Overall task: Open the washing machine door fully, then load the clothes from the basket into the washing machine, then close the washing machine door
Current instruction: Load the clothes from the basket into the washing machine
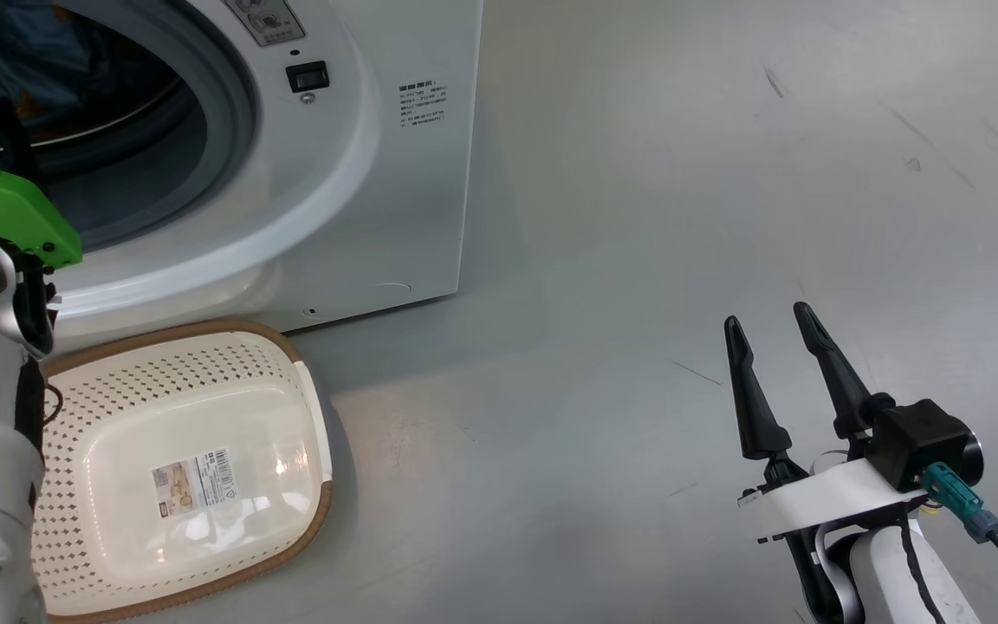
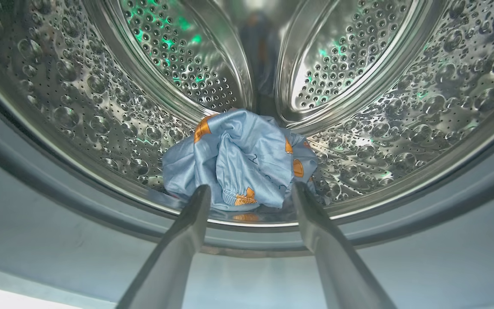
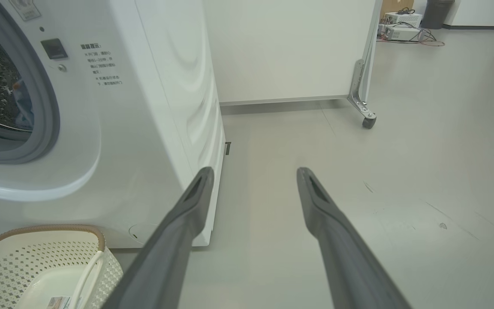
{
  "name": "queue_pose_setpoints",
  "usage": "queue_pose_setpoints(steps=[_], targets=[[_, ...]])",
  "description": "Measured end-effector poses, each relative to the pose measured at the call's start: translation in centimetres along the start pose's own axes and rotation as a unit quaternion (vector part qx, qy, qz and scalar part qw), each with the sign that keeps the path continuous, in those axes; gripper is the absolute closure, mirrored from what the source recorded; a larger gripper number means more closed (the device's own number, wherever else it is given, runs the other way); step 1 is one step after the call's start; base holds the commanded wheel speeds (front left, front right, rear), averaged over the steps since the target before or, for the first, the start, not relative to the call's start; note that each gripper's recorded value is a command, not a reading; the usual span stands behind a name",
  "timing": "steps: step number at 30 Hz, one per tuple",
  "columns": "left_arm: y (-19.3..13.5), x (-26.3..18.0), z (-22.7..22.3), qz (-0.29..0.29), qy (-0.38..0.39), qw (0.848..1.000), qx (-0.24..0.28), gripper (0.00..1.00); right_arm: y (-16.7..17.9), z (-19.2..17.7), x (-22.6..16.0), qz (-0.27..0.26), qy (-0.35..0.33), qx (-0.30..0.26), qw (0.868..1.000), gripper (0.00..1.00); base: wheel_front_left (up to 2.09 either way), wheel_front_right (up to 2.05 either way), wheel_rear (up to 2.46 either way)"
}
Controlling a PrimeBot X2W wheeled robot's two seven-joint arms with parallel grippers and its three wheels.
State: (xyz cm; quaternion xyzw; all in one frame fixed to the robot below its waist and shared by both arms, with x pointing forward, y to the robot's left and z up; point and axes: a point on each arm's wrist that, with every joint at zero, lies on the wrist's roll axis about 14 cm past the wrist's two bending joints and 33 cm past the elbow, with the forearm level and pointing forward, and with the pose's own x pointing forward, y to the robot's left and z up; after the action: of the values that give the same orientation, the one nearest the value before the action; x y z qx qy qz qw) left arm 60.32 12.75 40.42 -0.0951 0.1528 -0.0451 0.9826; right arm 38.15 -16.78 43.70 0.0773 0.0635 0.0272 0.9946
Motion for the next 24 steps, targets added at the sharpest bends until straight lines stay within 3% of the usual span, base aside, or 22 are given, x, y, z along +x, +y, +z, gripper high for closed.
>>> queue_pose_setpoints(steps=[24], targets=[[-0.9, -3.6, 1.0, -0.014, -0.017, 1.000, -0.011, 0.00, 0.4, 2.2, -1.3, 0.004, -0.032, -0.001, 0.999, 0.00, 0.00, 0.00, 0.00]])
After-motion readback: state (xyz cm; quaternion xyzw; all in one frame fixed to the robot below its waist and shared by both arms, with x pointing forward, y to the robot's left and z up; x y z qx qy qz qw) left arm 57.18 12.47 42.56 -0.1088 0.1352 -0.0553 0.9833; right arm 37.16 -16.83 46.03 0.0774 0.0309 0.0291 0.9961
